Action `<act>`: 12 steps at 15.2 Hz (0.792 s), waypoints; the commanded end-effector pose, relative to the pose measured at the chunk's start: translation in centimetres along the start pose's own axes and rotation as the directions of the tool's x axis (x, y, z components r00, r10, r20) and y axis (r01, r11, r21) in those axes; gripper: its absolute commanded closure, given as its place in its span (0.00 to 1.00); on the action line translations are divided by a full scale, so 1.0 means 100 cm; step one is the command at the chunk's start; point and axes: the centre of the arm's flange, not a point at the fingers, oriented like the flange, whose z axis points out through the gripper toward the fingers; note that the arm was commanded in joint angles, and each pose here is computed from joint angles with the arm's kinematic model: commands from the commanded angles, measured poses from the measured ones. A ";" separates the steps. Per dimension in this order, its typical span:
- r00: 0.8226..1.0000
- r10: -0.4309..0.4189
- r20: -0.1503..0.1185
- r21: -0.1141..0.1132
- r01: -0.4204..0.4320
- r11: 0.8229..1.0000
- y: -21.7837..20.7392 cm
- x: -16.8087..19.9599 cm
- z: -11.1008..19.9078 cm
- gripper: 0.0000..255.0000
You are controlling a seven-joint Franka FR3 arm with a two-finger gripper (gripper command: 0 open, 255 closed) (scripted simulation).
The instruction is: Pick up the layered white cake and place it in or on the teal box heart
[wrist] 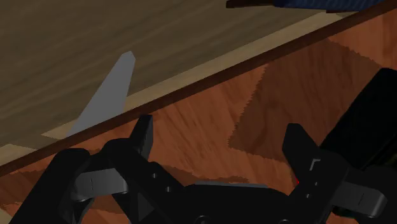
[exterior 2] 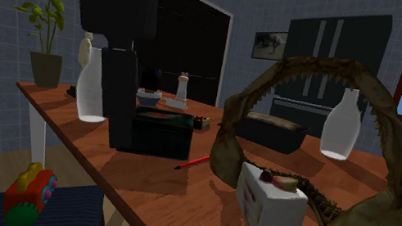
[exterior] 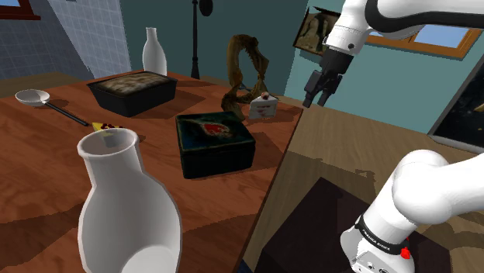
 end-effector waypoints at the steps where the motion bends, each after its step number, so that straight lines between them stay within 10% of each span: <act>1: 1.000 0.000 0.000 0.000 0.000 1.000 0.000 0.000 0.000 0.00; 12: 0.971 0.223 -0.082 0.044 -0.220 0.975 0.036 0.126 0.021 0.00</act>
